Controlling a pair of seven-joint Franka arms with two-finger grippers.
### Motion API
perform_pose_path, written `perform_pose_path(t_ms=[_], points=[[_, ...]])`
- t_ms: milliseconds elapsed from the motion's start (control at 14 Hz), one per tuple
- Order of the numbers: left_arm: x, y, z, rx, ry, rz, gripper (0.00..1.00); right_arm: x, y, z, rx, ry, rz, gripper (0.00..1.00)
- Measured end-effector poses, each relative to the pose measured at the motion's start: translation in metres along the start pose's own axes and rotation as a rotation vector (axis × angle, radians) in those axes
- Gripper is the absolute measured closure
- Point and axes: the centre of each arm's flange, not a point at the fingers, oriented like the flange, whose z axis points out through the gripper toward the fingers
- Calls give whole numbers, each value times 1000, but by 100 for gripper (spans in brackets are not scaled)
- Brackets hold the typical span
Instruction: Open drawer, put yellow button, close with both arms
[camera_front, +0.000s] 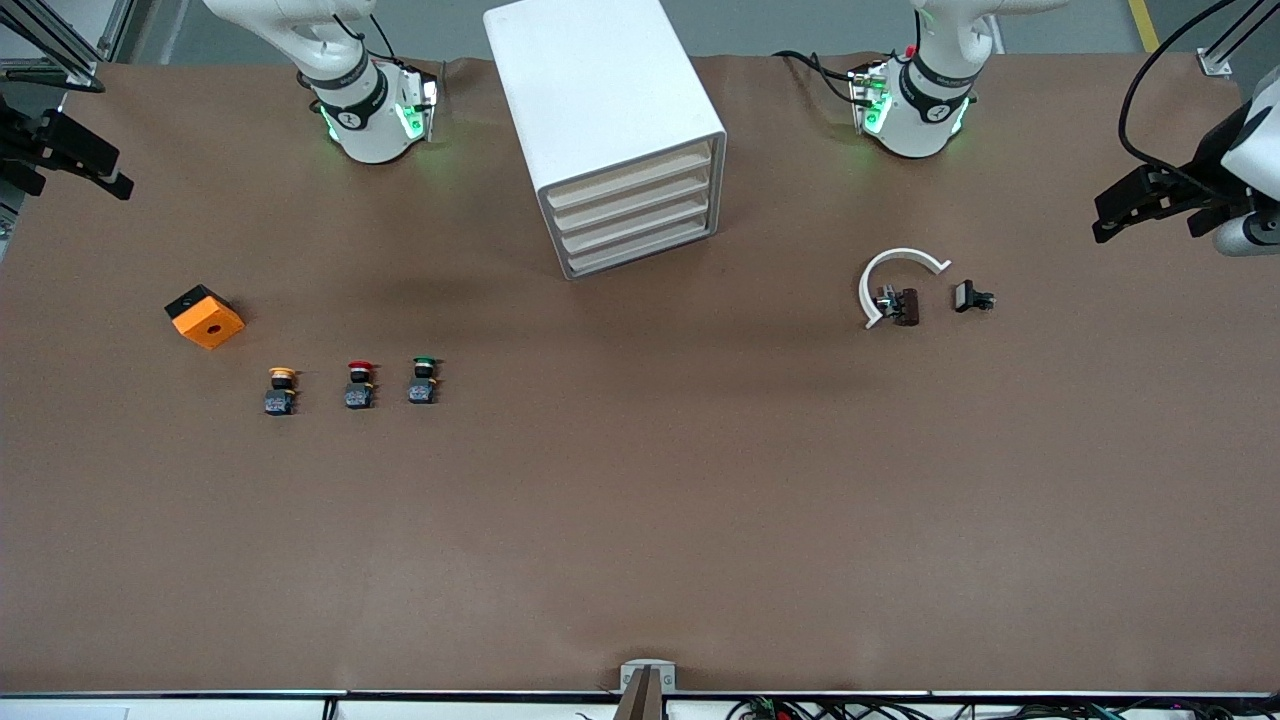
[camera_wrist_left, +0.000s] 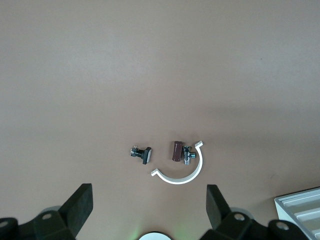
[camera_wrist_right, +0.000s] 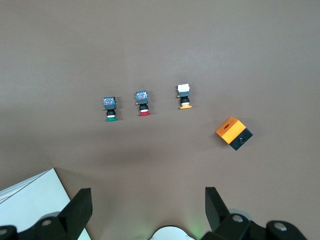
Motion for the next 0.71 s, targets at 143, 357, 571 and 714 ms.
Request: perform_pose_path(t_ms=[143, 357, 571, 714], points=[[-1, 0, 0, 0, 1, 0, 0, 0, 0, 0, 0, 0, 0, 0], [-1, 0, 0, 0, 1, 1, 0, 0, 1, 0, 0, 0, 1, 0], [1, 2, 2, 0, -4, 3, 0, 0, 1, 0, 0, 0, 2, 0], [6, 6, 11, 1, -18, 10, 0, 0, 1, 0, 0, 0, 2, 0]])
